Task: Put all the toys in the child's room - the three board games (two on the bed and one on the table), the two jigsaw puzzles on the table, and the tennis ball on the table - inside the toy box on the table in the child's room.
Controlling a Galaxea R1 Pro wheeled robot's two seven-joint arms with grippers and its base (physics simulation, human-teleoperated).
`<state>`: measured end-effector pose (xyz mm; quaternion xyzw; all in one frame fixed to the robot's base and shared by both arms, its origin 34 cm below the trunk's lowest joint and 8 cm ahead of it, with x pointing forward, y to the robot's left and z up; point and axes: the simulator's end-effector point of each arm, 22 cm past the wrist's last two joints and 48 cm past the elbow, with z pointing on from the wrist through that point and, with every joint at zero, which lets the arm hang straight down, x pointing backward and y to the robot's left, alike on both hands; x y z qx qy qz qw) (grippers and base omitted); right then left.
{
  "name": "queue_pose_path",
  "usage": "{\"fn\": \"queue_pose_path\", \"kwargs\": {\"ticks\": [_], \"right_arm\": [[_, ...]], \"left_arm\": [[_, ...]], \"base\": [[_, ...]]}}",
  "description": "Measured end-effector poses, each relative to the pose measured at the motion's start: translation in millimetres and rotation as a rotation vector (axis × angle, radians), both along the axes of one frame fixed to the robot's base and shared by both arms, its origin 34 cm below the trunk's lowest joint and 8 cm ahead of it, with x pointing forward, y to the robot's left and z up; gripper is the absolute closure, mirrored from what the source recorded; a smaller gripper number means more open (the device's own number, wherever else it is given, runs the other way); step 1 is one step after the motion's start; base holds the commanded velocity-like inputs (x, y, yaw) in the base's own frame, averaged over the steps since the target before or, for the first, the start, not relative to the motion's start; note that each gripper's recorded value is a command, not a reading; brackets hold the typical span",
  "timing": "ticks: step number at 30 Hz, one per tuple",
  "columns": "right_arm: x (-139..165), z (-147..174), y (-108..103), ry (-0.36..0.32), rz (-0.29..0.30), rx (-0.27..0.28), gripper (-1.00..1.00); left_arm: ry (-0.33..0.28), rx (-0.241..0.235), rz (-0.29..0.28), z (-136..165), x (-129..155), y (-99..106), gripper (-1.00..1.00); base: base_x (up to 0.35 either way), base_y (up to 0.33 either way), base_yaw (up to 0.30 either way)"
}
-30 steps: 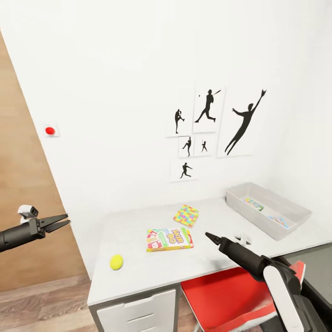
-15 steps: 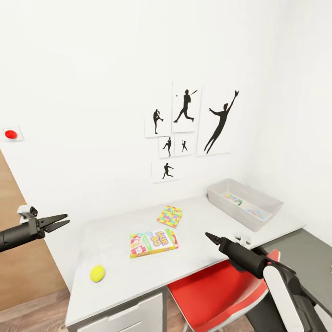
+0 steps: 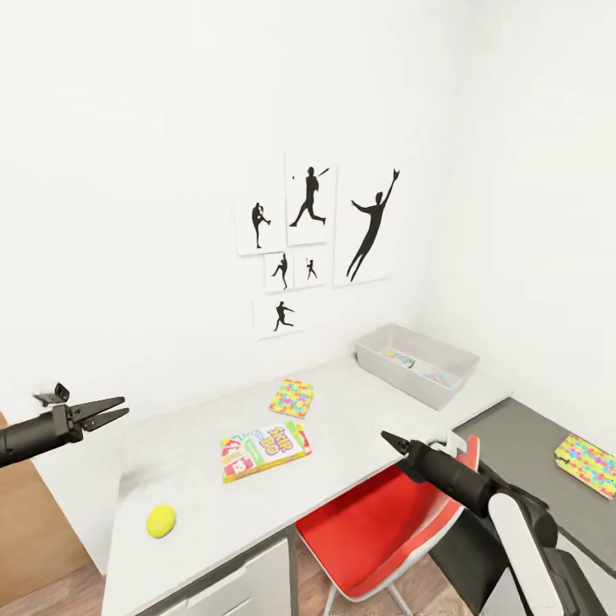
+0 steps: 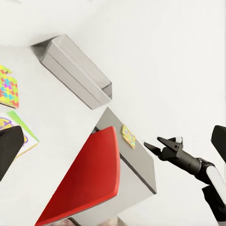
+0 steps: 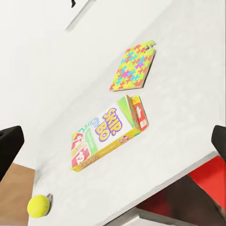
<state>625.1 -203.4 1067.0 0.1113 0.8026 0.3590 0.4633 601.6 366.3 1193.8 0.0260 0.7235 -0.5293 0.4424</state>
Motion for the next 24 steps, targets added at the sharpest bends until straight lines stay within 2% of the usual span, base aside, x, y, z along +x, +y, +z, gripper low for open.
{"fn": "queue_pose_path", "kwargs": {"ticks": [6,24], "right_arm": [[0.4,-0.1,1.0,-0.002,-0.002,0.000,-1.00],[0.8,0.0,-1.3,-0.003,-0.008,-0.001,-1.00]], "left_arm": [[0.000,0.001,0.001,0.2,-0.1,0.5,-1.00],[0.000,0.001,0.001,0.3,-0.4,0.6,-1.00]], "base": [[-0.013,0.188,-0.113],[0.025,0.149,-0.005]]}}
